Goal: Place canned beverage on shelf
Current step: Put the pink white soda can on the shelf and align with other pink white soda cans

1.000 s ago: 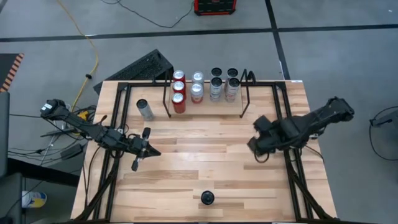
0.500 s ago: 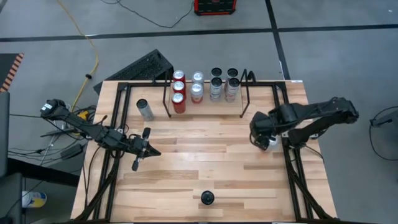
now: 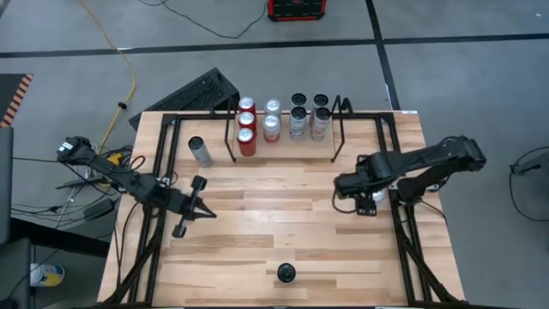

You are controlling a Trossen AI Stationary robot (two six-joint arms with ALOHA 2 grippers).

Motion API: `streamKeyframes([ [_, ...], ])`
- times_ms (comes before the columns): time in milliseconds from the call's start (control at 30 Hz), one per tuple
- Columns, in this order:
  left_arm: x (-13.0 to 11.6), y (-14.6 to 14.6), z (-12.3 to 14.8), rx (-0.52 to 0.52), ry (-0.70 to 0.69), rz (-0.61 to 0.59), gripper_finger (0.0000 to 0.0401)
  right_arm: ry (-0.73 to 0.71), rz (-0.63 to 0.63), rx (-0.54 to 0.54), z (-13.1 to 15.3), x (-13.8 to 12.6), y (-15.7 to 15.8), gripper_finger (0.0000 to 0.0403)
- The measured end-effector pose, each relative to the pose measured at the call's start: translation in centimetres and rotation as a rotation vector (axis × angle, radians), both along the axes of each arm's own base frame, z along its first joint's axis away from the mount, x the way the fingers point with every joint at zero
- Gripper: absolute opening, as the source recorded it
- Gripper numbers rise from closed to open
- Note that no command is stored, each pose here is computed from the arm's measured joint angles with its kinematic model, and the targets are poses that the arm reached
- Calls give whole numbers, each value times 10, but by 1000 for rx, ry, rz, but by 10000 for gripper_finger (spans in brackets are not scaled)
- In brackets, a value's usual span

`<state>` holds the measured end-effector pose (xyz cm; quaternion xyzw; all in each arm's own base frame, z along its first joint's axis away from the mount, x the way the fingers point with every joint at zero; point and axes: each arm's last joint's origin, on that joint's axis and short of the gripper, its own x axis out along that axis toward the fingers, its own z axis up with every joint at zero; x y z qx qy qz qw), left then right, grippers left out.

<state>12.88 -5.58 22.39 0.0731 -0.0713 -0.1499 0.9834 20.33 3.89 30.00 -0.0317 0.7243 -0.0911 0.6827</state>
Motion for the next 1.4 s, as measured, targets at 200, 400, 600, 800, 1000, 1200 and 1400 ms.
streamKeyframes([
  [200,0,2,-7,93,50,65,0,180,97,110,-28,24,5,380],
  [400,1,3,-12,199,65,140,0,240,82,182,-39,32,7,380],
  [600,1,3,-14,255,78,131,0,97,-123,207,-12,7,1,380],
  [800,1,3,-15,271,85,133,0,29,-434,191,-16,-54,-5,380],
  [1000,1,3,-15,280,80,135,0,-100,-647,155,-13,-84,-13,380],
  [1200,2,5,-15,273,79,150,0,-189,-839,158,-9,-95,-18,380],
  [1400,4,9,-15,253,86,173,0,-189,-966,151,-27,-92,-20,380],
])
